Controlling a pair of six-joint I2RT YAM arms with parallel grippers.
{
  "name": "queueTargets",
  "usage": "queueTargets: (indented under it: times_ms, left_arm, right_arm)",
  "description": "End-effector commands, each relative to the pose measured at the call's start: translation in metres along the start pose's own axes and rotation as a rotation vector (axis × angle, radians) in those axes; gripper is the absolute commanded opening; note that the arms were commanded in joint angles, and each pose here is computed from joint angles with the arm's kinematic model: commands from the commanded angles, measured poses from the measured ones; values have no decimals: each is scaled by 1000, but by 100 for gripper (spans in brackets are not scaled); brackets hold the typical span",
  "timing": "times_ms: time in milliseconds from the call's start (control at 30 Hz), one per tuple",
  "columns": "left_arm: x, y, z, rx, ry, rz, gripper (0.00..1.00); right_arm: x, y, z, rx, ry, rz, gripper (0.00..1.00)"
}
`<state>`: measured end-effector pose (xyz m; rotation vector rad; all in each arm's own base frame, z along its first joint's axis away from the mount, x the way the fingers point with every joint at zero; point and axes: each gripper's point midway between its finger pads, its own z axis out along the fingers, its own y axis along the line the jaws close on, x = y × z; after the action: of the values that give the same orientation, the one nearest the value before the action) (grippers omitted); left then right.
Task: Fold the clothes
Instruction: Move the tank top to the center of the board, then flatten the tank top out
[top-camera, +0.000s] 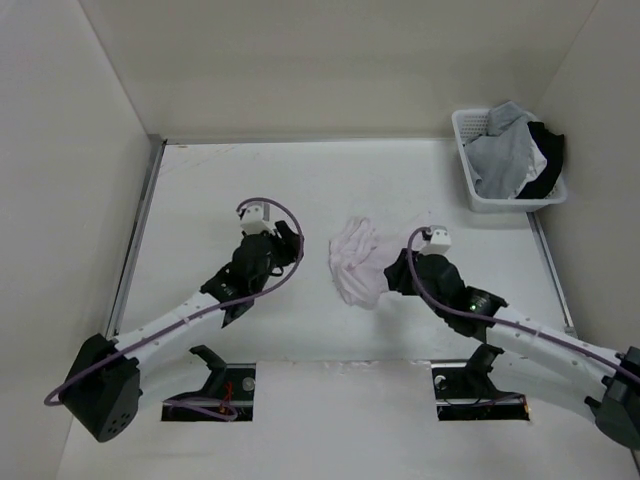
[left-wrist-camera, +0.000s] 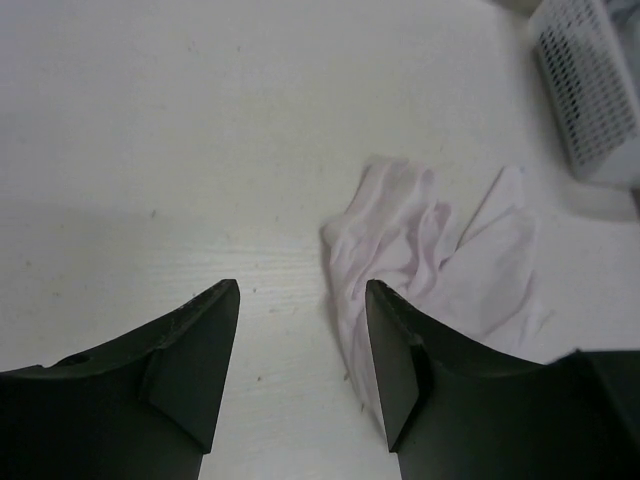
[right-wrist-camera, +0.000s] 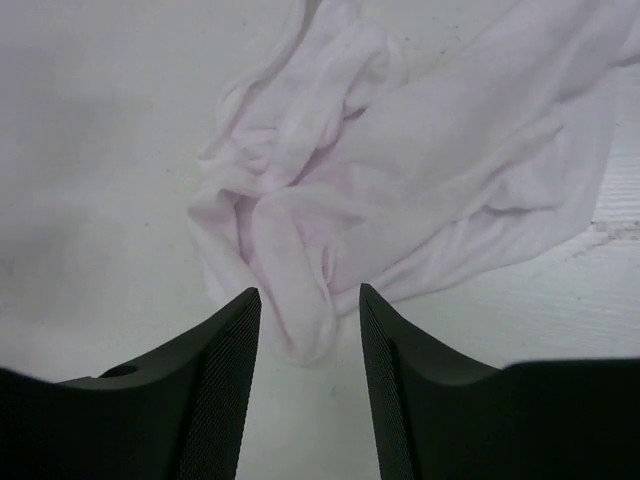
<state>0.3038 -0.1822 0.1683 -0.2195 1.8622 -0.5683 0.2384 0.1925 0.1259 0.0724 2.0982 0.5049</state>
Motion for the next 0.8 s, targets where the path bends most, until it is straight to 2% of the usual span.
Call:
queueTargets:
  times_ms: [0, 100, 167, 200, 267, 333, 367, 400, 433, 500, 567, 667, 767]
  left_arm:
    - [37, -5, -1, 6, 108, 96, 51]
    - [61, -37, 6, 60, 164, 161, 48]
    - [71, -55, 11, 85, 177, 188, 47]
    - [77, -63, 14, 95, 181, 204, 46]
    - [87, -77, 19, 110, 191, 242, 47]
    - [96, -81, 26, 101, 208, 284, 49]
    - [101, -80, 30, 88, 218, 299, 50]
    - [105, -77, 33, 75, 229, 305, 50]
    - [111, -73, 36, 66, 245, 309, 51]
    - [118, -74, 42, 69, 264, 311, 51]
    - [125, -78, 46, 87, 285, 316, 50]
    - [132, -81, 50, 103, 309, 318, 43]
    - [135, -76, 53, 90, 318, 317, 35]
  right_arm:
    - [-53, -6, -19, 26, -204, 161, 50]
    - [-59, -46, -7, 164, -204, 221, 34]
    - [-60, -69, 9, 247, -183, 233, 12]
    - [-61, -80, 17, 288, -174, 238, 7]
    - [-70, -102, 32, 356, -180, 245, 10]
    - [-82, -122, 43, 407, -200, 265, 28]
    - [-87, -128, 51, 416, -207, 271, 42]
    - [-92, -131, 60, 413, -203, 278, 52]
    - [-93, -135, 70, 409, -190, 285, 57]
    - [-95, -139, 89, 393, -170, 299, 59]
    - [-100, -139, 106, 365, -164, 308, 56]
    - [-105, -138, 118, 344, -174, 329, 46]
    - [-99, -136, 128, 332, -144, 337, 45]
